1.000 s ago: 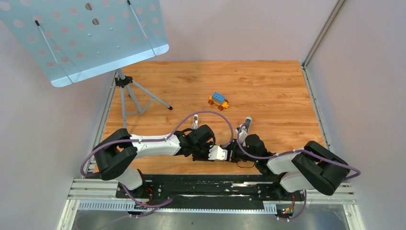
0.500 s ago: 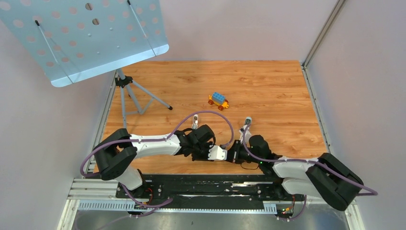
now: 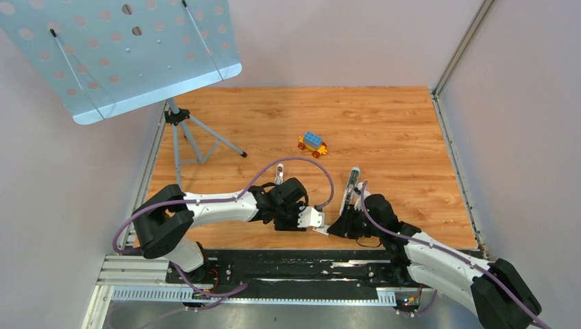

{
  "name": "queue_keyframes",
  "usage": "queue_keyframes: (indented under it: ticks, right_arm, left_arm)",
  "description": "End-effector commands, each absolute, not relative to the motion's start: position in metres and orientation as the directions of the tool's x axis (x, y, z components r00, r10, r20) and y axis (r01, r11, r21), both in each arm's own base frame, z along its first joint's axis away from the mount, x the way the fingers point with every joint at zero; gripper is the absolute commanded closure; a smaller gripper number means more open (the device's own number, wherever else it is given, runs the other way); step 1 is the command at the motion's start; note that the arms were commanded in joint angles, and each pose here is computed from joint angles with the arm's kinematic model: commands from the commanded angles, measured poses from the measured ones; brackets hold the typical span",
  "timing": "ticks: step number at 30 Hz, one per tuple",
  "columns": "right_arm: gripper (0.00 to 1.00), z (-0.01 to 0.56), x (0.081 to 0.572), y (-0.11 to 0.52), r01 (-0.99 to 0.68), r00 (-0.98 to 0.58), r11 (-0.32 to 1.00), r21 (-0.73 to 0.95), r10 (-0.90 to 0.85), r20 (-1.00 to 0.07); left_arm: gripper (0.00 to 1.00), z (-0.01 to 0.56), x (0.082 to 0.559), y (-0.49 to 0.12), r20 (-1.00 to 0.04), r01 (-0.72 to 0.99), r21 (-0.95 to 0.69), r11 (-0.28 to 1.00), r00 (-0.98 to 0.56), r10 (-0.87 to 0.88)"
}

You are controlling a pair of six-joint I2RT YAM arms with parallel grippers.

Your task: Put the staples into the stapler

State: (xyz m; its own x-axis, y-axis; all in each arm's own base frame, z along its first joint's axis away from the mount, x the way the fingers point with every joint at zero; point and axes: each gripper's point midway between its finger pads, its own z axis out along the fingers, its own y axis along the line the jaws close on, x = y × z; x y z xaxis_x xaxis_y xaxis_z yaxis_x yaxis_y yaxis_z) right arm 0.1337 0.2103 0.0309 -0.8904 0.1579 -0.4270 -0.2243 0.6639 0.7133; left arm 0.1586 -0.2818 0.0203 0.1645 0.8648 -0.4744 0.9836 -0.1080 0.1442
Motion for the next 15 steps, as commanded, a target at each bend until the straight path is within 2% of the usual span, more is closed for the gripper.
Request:
queue_keyframes:
  ticks: [1,3,4,5,6,11,15]
  right_arm:
    - [0.71,0.035,0.135,0.199,-0.185,-0.89,0.709,0.681,0.172,-0.421]
    - [0.67,0.039,0.136,0.197,-0.177,-0.887,0.712,0.679,0.184,-0.424]
    - [0.65,0.041,0.136,0.196,-0.171,-0.887,0.716,0.677,0.187,-0.422]
    - [0.64,0.043,0.136,0.196,-0.167,-0.886,0.717,0.677,0.192,-0.422]
    - [0.64,0.045,0.136,0.195,-0.166,-0.884,0.716,0.678,0.197,-0.424]
    - [0.62,0.065,0.144,0.199,-0.167,-0.865,0.695,0.699,0.237,-0.442]
    - [0.63,0.074,0.15,0.202,-0.156,-0.858,0.687,0.71,0.262,-0.442]
  left_arm:
    - [0.56,0.046,0.159,-0.296,-0.553,0.983,0.168,-0.07,0.152,0.819]
    - [0.53,0.055,0.161,-0.299,-0.579,0.982,0.181,-0.048,0.146,0.802]
    - [0.48,0.059,0.161,-0.299,-0.589,0.982,0.186,-0.037,0.142,0.796]
    - [0.18,0.063,0.162,-0.3,-0.602,0.981,0.192,-0.028,0.14,0.786]
    - [0.01,0.067,0.162,-0.301,-0.612,0.98,0.195,-0.02,0.138,0.778]
    - [0.0,0.097,0.178,-0.3,-0.68,0.959,0.249,0.136,0.073,0.73]
    - [0.0,0.123,0.192,-0.295,-0.756,0.928,0.222,0.299,-0.03,0.654]
